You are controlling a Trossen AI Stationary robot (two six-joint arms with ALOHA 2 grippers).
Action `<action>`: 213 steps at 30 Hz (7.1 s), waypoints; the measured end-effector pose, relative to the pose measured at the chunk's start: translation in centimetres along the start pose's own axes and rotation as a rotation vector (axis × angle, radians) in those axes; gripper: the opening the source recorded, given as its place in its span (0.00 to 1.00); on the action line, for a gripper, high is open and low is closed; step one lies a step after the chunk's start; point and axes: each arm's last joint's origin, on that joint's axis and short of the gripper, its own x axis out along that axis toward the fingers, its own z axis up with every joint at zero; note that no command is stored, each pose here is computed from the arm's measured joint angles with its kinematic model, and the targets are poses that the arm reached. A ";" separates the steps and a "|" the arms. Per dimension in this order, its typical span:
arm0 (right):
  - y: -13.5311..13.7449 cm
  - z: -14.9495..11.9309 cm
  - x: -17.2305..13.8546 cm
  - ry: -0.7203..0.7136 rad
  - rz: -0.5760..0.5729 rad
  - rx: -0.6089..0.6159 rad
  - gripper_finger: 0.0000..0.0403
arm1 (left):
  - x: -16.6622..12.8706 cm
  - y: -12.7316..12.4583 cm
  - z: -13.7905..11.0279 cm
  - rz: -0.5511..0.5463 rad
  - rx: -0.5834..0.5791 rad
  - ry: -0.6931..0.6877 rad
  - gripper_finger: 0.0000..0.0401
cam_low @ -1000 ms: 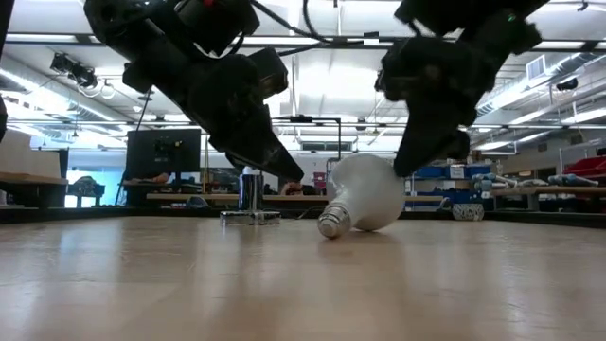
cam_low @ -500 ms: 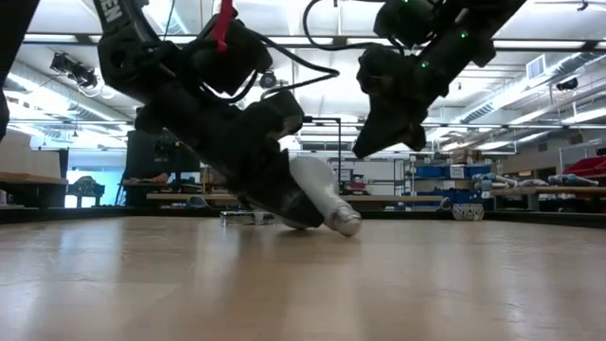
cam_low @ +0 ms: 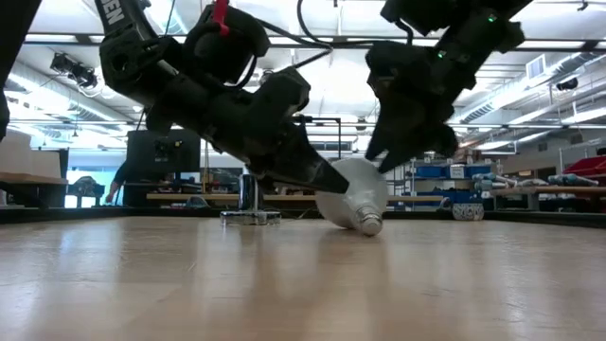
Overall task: Screw lightbulb
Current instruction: Insert the lightbulb into the silver lamp socket
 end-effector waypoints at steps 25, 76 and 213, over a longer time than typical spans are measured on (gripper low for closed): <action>-4.4 3.5 2.3 0.004 -0.015 0.035 0.68 | -1.9 0.5 -0.1 0.097 -0.004 0.016 0.00; -0.5 5.2 7.4 0.006 -0.166 -0.251 0.62 | -14.3 12.3 4.4 0.360 -0.019 -0.131 0.00; -0.7 10.9 1.7 -0.264 0.062 -0.450 0.57 | -7.8 10.2 0.2 -0.055 -0.036 -0.411 0.00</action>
